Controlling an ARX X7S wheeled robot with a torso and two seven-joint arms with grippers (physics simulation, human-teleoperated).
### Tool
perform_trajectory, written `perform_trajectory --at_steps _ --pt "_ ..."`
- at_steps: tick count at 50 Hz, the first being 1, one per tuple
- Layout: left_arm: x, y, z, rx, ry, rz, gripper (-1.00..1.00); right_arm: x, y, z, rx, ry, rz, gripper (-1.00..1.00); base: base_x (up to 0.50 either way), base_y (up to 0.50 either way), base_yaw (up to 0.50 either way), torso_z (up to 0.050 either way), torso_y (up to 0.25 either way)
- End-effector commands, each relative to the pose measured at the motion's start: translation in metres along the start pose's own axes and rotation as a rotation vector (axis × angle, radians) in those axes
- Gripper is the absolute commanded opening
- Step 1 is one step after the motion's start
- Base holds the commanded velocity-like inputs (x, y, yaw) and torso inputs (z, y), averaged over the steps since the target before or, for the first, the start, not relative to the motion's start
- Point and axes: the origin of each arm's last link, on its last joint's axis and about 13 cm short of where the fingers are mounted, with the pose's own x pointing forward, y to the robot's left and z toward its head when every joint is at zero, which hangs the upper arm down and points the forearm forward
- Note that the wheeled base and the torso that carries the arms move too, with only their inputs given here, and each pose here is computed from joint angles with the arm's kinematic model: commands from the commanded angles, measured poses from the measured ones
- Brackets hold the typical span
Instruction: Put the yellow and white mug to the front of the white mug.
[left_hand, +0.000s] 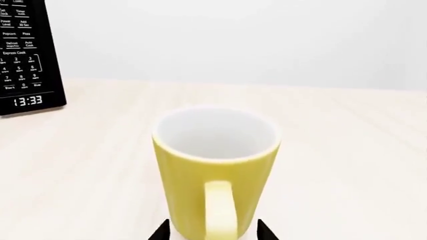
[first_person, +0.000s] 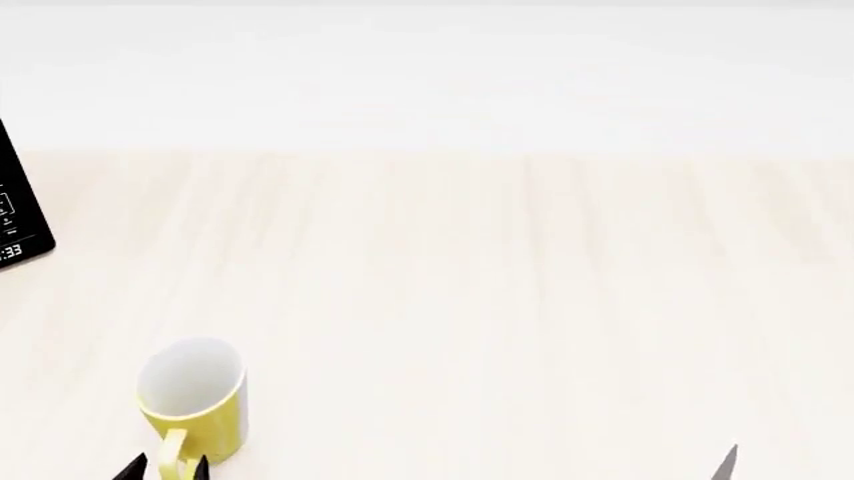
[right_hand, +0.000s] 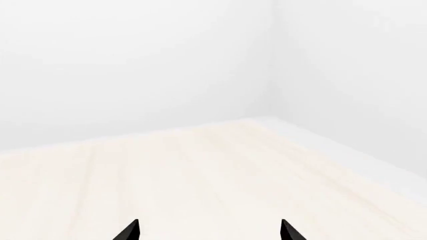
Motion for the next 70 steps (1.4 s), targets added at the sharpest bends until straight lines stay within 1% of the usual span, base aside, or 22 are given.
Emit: perform_trajectory --at_steps 1,31,32,34,36,39,40,42,43,46,51,53,54,56,57,60,61,63,65,67,69,70 --pt "-0.001 0.000 0.002 0.002 -0.014 -0.004 -1.00 0.000 0.000 0.000 -0.004 0.002 0.000 1.00 0.00 0.00 0.00 0.000 0.000" --pt "-0.004 0.001 0.002 -0.034 -0.015 -0.038 -1.00 0.000 0.001 0.000 -0.010 0.006 -0.002 1.00 0.00 0.00 0.00 0.000 0.000" --pt "-0.004 0.000 0.005 -0.063 -0.021 -0.093 -1.00 0.000 0.001 0.000 -0.010 0.005 -0.001 1.00 0.00 0.00 0.00 0.000 0.000" --pt "-0.003 0.000 0.011 -0.056 -0.041 -0.128 -1.00 0.000 0.000 0.000 -0.009 0.005 -0.002 1.00 0.00 0.00 0.00 0.000 0.000" --pt "-0.005 0.001 0.018 -0.027 -0.075 -0.125 -1.00 0.000 0.000 0.000 -0.011 0.003 -0.004 1.00 0.00 0.00 0.00 0.000 0.000" --pt "-0.007 0.003 0.031 -0.038 -0.122 -0.161 -1.00 0.000 0.000 0.000 -0.009 0.002 -0.004 1.00 0.00 0.00 0.00 0.000 0.000" --pt "-0.009 0.004 0.039 -0.085 -0.144 -0.237 -1.00 0.000 0.000 0.000 -0.010 0.002 -0.003 1.00 0.00 0.00 0.00 0.000 0.000" --pt "-0.010 0.006 0.049 -0.100 -0.193 -0.307 -1.00 0.000 0.001 0.000 -0.012 0.004 -0.002 1.00 0.00 0.00 0.00 0.000 0.000" --pt "-0.011 0.007 0.054 -0.149 -0.199 -0.354 -1.00 0.000 0.001 -0.001 -0.012 0.005 -0.001 1.00 0.00 0.00 0.00 0.000 0.000" --pt "-0.002 0.014 0.064 -0.143 -0.199 -0.370 -1.00 0.000 0.001 0.000 -0.013 0.003 0.000 1.00 0.00 0.00 0.00 0.000 0.000" --pt "0.019 0.024 0.074 -0.083 -0.210 -0.360 -1.00 0.000 0.000 0.000 -0.012 0.004 -0.004 1.00 0.00 0.00 0.00 0.000 0.000" --pt "0.029 0.025 0.083 -0.099 -0.193 -0.470 -1.00 0.001 0.001 -0.001 -0.014 0.006 -0.002 1.00 0.00 0.00 0.00 0.000 0.000" --pt "0.038 0.027 0.090 -0.120 -0.175 -0.561 -1.00 0.001 0.001 -0.001 -0.016 0.006 0.000 1.00 0.00 0.00 0.00 0.000 0.000" --pt "0.049 0.028 0.093 -0.063 -0.182 -0.617 -1.00 0.000 0.001 -0.001 -0.017 0.006 -0.001 1.00 0.00 0.00 0.00 0.000 0.000" --pt "0.062 0.031 0.102 -0.061 -0.193 -0.758 -1.00 0.000 0.001 -0.001 -0.016 0.005 -0.004 1.00 0.00 0.00 0.00 0.000 0.000" --pt "0.086 0.039 0.118 -0.098 -0.168 -0.887 -1.00 0.001 0.000 -0.001 -0.017 0.006 -0.008 1.00 0.00 0.00 0.00 0.000 0.000" --pt "0.096 0.042 0.125 -0.095 -0.181 -0.890 -1.00 0.001 0.000 -0.001 -0.018 0.006 -0.009 1.00 0.00 0.00 0.00 0.000 0.000" --pt "0.104 0.044 0.132 -0.078 -0.174 -0.906 -1.00 0.001 0.000 -0.001 -0.016 0.008 -0.010 1.00 0.00 0.00 0.00 0.000 0.000" --pt "0.117 0.043 0.137 0.043 -0.110 -0.934 -1.00 0.003 0.002 -0.004 -0.018 0.017 -0.004 1.00 0.00 0.00 0.00 0.000 0.000" --pt "0.122 0.040 0.142 0.121 -0.087 -0.971 -1.00 0.003 0.003 -0.004 -0.020 0.017 0.001 1.00 0.00 0.00 0.00 0.000 0.000" --pt "0.124 0.037 0.144 0.193 -0.074 -0.993 -1.00 0.002 0.002 -0.003 -0.021 0.016 0.001 1.00 0.00 0.00 0.00 0.000 0.005" --pt "0.125 0.035 0.147 0.190 -0.062 -1.028 -1.00 0.002 0.001 -0.002 -0.018 0.014 -0.003 1.00 0.00 0.00 0.00 0.000 0.000"
